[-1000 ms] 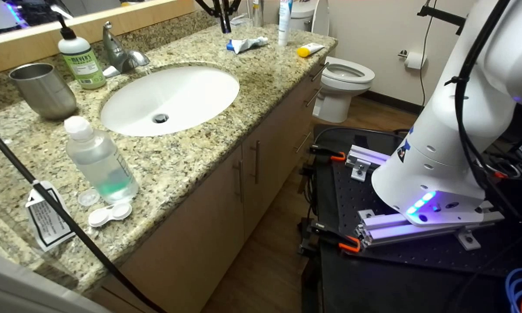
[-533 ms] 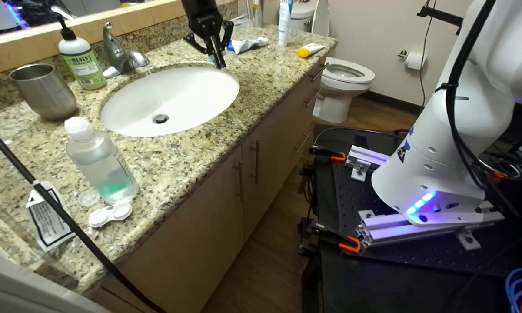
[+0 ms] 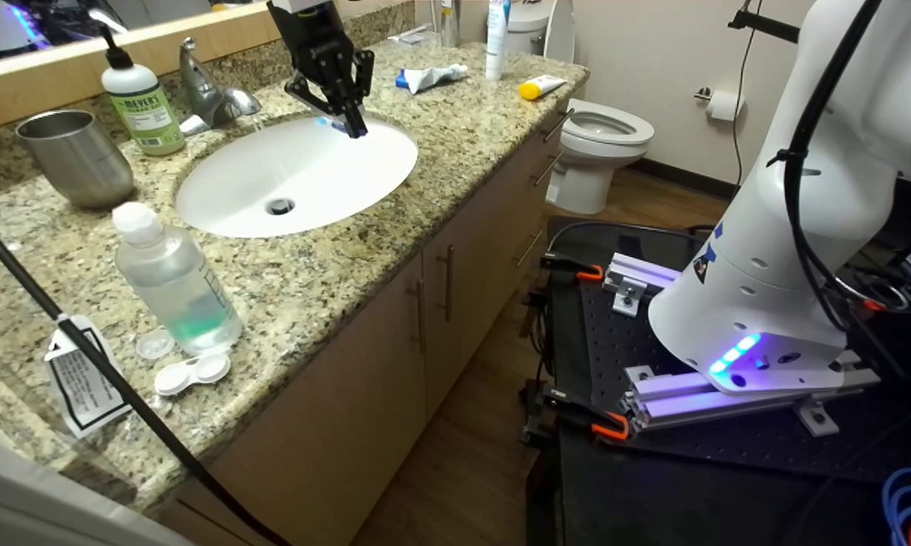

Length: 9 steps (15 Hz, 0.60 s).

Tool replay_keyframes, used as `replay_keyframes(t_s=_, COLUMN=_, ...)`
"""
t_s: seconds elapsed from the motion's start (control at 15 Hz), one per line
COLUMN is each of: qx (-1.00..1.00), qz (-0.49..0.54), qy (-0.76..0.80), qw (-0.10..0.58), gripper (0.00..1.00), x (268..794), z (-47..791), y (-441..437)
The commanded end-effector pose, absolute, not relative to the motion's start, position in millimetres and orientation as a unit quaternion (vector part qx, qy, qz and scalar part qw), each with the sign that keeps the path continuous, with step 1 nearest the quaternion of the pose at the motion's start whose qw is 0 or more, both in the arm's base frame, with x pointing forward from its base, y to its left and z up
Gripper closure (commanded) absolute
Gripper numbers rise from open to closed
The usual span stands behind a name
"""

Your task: Wet the toothbrush with water, put it back on the counter, move the toothpaste forward then close the tap

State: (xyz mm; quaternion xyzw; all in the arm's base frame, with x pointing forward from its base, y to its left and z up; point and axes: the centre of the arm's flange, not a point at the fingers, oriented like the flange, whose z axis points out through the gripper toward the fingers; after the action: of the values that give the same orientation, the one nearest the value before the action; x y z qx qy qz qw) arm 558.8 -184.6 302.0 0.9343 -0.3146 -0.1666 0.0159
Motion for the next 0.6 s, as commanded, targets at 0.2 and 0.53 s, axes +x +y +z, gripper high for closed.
replay_keyframes(t_s=0.2, qx=0.938, qz=-0.145, qy=-0.313, qw=-0.012, gripper=0.98, x=587.0, z=283.7, y=-169.6)
replay_keyframes(t_s=0.53, qx=0.941, qz=-0.086, qy=-0.326, qw=-0.025, gripper=0.98, x=638.6, z=276.7, y=-143.3)
